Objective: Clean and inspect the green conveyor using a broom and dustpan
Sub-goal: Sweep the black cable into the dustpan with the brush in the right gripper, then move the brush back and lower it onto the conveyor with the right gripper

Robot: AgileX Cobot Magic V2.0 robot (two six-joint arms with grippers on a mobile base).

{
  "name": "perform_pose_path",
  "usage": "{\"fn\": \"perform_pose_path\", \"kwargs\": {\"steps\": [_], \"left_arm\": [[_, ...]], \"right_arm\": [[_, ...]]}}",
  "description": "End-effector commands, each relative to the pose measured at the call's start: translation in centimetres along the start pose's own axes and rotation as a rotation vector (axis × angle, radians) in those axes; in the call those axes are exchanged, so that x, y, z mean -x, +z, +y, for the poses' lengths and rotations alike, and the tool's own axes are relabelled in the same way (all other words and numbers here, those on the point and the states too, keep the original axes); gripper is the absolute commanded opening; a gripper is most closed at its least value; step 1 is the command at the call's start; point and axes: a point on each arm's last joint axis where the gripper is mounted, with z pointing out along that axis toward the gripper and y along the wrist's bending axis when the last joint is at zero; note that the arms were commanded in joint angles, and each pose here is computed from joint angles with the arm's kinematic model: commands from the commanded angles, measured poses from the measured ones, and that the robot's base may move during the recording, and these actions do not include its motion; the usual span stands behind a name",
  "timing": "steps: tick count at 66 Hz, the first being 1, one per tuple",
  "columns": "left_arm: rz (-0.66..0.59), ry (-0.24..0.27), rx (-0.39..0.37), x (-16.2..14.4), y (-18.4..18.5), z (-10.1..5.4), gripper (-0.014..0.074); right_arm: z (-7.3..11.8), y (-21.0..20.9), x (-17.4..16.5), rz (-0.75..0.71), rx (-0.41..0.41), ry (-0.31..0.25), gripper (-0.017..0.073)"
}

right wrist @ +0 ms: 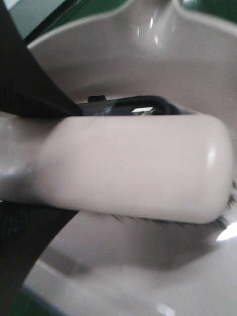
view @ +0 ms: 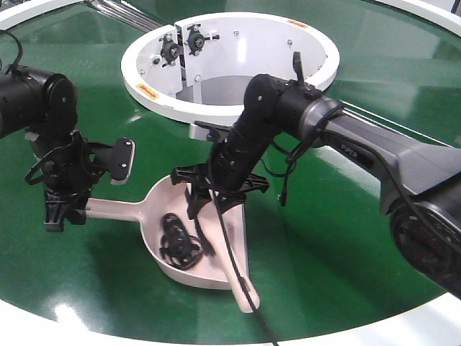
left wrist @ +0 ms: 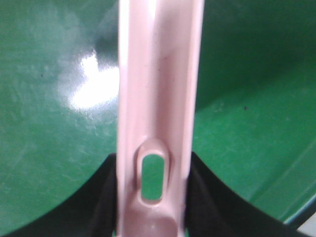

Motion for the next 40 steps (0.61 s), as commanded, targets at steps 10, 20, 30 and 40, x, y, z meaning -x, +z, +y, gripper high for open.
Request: {"fn": "perform_pose_path", "kwargs": {"steps": [10,20,30,40], "left_arm": [[-0.051,-0.028,0.031,0.2,-2.4,-0.5,-0.0006],[-0.051,-0.028,0.031,0.2,-2.4,-0.5,-0.0006],[-0.051,-0.028,0.031,0.2,-2.4,-0.5,-0.0006],[-0.051,-0.028,0.031,0.2,-2.4,-0.5,-0.0006]], "right_arm": [[2.0,-4.1,-0.5,-0.042,0.034,-0.029,-0.0003],[2.1,-5.8,-0.8,-0.082,-0.022,-0.058,-0.0003],[1.9,-8.7,-1.6,-0.149,-0.139,-0.107,-0.0003],[0.6,-11.4,-3.0,-0.177,-0.196,-0.116,-0.0003]]}}
